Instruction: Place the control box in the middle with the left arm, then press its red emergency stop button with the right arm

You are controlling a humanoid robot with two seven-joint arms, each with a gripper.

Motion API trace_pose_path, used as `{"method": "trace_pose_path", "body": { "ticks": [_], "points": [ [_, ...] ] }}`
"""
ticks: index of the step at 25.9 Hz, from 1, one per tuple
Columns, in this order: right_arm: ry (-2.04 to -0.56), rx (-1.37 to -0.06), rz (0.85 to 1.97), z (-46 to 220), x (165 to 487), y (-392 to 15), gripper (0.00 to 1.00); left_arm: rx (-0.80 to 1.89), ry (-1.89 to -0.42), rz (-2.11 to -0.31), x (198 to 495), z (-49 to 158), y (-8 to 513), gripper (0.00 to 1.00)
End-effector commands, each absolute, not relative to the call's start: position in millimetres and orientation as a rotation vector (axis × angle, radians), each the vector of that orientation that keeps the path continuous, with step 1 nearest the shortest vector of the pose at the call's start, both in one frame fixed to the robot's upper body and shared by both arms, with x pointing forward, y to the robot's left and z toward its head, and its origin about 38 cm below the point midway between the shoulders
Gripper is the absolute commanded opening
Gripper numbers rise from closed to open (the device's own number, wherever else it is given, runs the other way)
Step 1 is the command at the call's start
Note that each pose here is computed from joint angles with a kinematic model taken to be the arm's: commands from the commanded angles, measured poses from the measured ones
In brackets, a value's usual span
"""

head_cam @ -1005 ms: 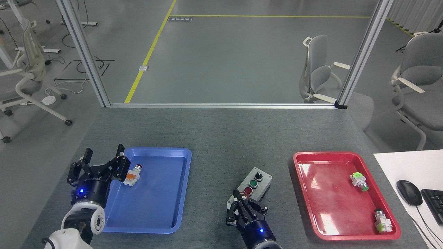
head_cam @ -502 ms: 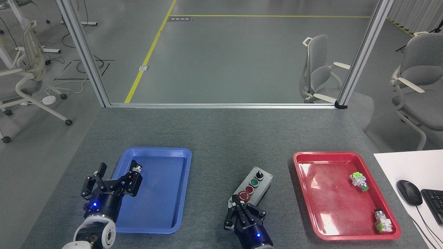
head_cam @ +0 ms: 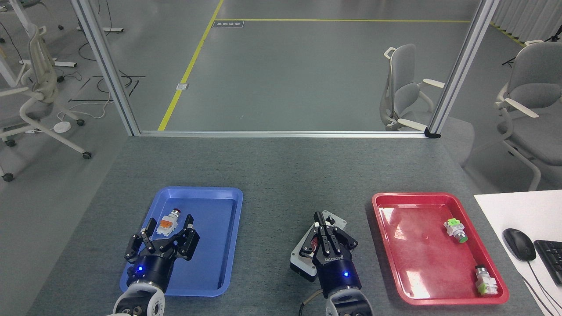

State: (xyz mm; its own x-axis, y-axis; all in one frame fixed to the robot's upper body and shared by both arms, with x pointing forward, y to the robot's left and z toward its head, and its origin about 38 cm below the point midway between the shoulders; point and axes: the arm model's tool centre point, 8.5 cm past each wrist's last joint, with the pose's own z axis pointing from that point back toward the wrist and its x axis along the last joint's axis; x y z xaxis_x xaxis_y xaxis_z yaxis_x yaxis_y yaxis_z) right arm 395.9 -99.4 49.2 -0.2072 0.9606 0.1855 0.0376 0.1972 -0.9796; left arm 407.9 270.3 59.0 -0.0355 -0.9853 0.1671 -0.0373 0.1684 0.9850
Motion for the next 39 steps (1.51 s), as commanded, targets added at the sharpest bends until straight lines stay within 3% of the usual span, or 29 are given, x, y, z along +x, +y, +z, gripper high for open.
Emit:
{"method": "trace_pose_path", "body": {
  "ticks": [1, 2, 4, 5, 8, 12, 21, 31, 39],
  "points": [
    [-1.464, -1.024, 1.144, 51.6, 400.3, -114.9, 0.0, 1.089, -1.338, -1.085, 407.0, 57.5, 269.5, 0.99],
    [-1.45, -1.033, 1.134, 50.8, 401.4, -121.9, 0.05, 1.086, -1.337, -1.083, 407.0, 56.9, 269.1, 0.99],
    [-1.42, -1.055, 1.116, 48.5, 402.9, -137.9, 0.54, 1.085, -1.334, -1.084, 406.9, 55.9, 269.3, 0.99],
    [-1.406, -1.06, 1.104, 47.2, 403.2, -144.5, 0.74, 1.084, -1.335, -1.083, 406.9, 55.9, 269.3, 0.99],
    [-1.367, -1.081, 1.086, 43.0, 402.6, -163.2, 0.96, 1.084, -1.335, -1.083, 406.9, 55.9, 269.3, 0.99],
    [-1.332, -1.13, 1.129, 38.8, 401.3, -192.5, 0.98, 1.084, -1.335, -1.083, 407.3, 56.0, 269.4, 0.99],
    [-1.297, -1.173, 1.158, 35.8, 399.0, -214.9, 0.98, 1.083, -1.334, -1.083, 406.8, 55.4, 269.4, 0.99],
    [-1.259, -1.206, 1.112, 34.4, 394.7, -245.6, 0.98, 1.084, -1.335, -1.083, 406.8, 55.5, 269.5, 0.99],
    [-1.342, -1.022, 0.875, 35.0, 395.1, -255.2, 0.98, 1.084, -1.335, -1.083, 406.8, 55.5, 269.5, 0.99]
  ]
}}
